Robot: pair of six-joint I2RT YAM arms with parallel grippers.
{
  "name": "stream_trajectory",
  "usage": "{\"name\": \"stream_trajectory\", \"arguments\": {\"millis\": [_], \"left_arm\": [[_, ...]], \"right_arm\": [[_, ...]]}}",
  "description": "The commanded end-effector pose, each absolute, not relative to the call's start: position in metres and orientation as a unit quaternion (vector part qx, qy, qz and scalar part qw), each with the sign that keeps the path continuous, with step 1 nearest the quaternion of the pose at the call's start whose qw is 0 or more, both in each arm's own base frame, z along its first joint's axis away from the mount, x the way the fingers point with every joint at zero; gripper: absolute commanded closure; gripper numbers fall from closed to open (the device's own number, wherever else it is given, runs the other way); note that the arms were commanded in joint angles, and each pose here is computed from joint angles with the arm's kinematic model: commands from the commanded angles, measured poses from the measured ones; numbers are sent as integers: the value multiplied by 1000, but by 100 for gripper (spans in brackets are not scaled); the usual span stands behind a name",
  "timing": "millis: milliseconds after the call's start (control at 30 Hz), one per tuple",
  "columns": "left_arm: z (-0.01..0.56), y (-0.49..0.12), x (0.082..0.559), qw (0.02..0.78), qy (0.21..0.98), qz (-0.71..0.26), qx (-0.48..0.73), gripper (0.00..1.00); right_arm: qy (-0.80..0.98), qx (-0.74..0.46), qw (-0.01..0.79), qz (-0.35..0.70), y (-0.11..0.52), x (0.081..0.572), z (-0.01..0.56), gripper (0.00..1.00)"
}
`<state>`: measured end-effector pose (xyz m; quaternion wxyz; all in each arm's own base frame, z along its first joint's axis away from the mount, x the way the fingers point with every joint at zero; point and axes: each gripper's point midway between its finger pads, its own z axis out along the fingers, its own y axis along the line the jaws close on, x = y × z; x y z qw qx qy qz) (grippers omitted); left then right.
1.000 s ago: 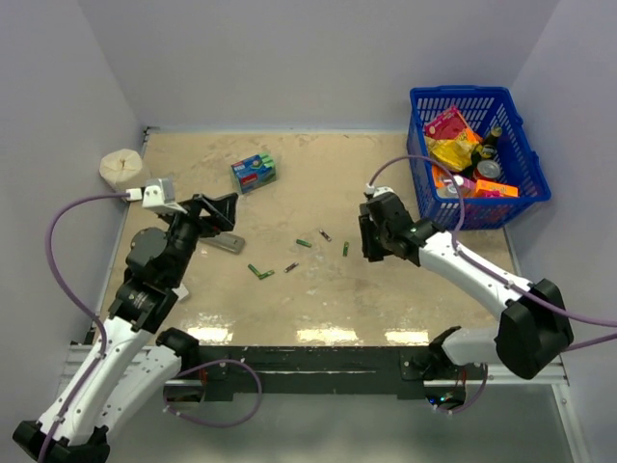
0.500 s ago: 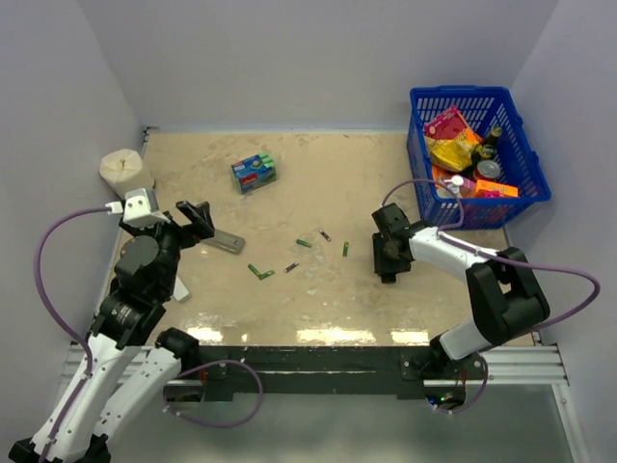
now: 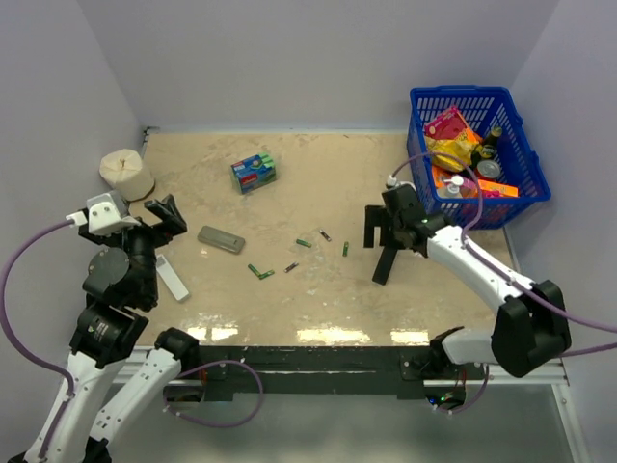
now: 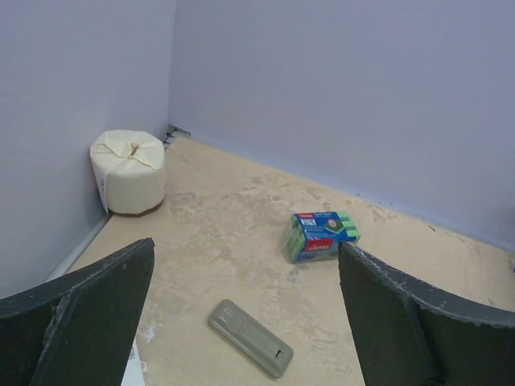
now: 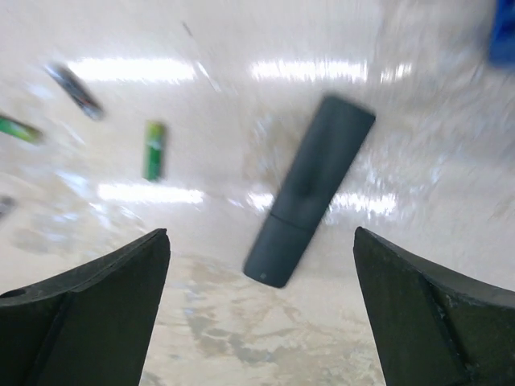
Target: Load the batteries into the remote control
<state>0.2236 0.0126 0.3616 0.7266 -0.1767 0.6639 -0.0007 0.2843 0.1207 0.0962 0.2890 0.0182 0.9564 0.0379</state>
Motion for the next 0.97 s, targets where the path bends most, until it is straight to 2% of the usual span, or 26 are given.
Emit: {"name": "stream_trajectory", "arguments": {"millis": [0, 67, 200, 433, 567, 933], "left_arm": [[391, 28, 212, 752, 631, 18, -189, 0], [396, 29, 210, 757, 624, 17, -192, 0], [411, 43, 198, 769, 601, 25, -216, 0], [444, 64, 172, 801, 546, 33, -243, 0], [449, 64, 170, 808, 536, 29, -245, 0], [446, 61, 174, 808, 531, 12, -256, 0]], "right_arm": [[897, 48, 435, 64, 119, 321, 208, 2], [865, 71, 493, 60, 108, 326, 245, 2], [771, 115, 623, 64, 70, 303, 342, 2], [637, 139, 757, 46, 16, 246, 440, 2], [602, 153, 783, 32, -2, 228, 460, 2], [591, 159, 791, 12, -12, 221, 468, 2]]}}
